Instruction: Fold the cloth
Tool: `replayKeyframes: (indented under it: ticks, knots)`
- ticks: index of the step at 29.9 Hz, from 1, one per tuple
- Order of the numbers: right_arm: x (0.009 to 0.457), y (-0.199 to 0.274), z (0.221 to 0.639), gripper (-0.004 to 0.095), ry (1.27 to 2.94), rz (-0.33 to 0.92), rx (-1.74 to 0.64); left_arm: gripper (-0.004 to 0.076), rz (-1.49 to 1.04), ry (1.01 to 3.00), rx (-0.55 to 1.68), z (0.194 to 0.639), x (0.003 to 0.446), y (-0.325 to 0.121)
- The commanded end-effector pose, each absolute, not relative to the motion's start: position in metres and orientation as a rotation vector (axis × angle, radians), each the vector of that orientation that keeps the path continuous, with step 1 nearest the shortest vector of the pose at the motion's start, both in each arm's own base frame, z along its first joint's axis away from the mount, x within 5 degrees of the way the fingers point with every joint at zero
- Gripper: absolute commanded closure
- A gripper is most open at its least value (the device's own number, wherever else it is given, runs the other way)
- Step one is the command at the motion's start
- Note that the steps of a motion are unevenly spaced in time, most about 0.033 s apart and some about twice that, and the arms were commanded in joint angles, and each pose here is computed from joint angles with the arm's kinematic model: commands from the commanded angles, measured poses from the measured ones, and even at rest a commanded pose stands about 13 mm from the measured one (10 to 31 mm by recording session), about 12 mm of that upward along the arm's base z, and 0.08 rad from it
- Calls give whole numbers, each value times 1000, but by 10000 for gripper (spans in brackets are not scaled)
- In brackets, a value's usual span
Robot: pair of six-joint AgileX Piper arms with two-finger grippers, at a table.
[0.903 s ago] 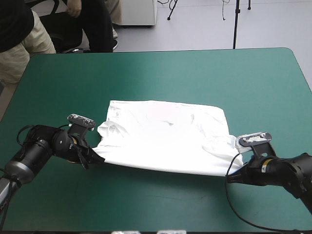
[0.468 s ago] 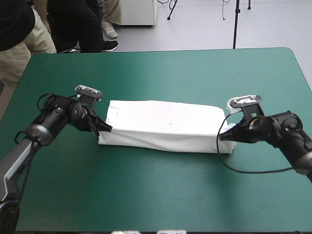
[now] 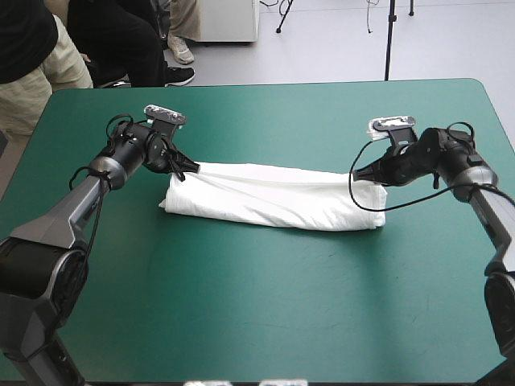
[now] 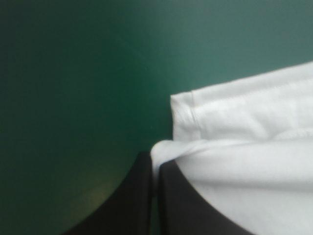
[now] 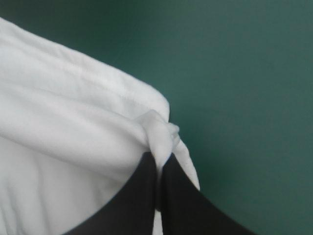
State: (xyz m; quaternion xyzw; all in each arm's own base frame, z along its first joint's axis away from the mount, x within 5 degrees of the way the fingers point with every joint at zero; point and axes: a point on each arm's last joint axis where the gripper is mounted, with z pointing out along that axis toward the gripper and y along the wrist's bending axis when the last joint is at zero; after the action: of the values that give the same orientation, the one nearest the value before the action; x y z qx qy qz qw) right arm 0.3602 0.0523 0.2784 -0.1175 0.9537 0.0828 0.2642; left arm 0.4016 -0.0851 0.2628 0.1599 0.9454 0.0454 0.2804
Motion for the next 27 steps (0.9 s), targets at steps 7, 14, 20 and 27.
replayKeyframes:
  ticks: [7,14,20,27]
  knots:
    - [385,53,298,706,2501,242,-303,673,120,2403,403,279,418,-82]
    - [382,45,313,570,2466,227,-283,149,157,2421,410,288,418,-79]
    - [359,22,355,570,2388,198,-219,150,76,2413,443,320,412,-90]
    - [327,-16,376,570,2370,151,-93,279,-392,2412,673,320,393,-145]
